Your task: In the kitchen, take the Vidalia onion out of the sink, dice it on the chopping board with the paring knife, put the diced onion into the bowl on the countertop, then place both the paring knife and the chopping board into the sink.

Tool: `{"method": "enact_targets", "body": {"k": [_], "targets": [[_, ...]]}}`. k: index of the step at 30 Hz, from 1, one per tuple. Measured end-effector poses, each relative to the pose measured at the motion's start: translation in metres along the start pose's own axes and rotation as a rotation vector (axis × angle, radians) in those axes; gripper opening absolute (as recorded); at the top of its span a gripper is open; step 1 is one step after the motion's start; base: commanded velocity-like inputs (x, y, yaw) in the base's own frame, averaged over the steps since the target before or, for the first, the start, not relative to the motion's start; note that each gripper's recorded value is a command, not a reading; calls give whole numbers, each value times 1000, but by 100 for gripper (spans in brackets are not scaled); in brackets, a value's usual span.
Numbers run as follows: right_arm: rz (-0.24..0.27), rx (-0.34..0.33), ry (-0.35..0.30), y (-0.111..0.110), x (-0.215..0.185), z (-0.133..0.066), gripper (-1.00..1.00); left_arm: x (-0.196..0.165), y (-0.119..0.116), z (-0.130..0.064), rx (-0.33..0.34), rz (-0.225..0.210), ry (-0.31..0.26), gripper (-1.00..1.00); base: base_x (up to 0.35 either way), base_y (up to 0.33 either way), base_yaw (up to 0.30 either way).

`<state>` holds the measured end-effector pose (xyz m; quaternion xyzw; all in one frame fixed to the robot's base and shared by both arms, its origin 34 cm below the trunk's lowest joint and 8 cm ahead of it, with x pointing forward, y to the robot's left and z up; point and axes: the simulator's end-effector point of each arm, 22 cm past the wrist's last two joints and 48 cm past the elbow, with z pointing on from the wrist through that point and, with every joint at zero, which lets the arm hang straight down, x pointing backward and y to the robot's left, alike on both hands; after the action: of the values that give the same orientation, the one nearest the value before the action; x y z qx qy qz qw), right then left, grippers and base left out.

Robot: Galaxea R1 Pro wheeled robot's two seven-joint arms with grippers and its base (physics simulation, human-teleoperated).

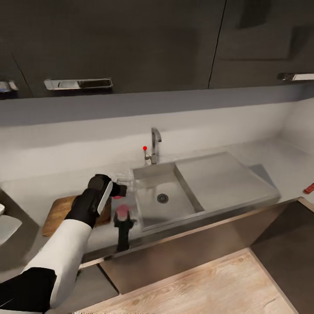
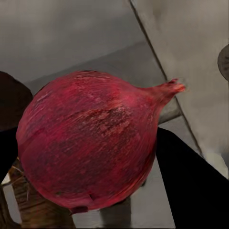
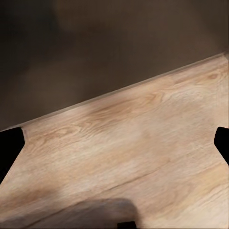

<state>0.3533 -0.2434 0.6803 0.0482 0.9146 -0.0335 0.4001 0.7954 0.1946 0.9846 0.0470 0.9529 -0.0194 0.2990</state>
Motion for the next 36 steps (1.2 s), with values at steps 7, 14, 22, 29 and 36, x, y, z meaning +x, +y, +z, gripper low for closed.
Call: {"method": "enact_targets", "body": {"k": [7,14,22,29,36], "targets": [[0,0,-1,0,-1,1,100,0,0,0,0,0,-1,-100,-5,299,264],[0,0,0,0,0,0,100,0,0,0,0,0,-1,-100,0,301,236],[0,-1,-1,0,0,0,100,1,-6,1,10,0,2,-100,0,205,121],[0,-3,-2,1,-1,0,100,5,-12,3,18,2,13,-100,0,12,5],[-1,-3,-5,0,-1,0,100,5,-24,3,32,13,14,-100,0,0,0]]}}
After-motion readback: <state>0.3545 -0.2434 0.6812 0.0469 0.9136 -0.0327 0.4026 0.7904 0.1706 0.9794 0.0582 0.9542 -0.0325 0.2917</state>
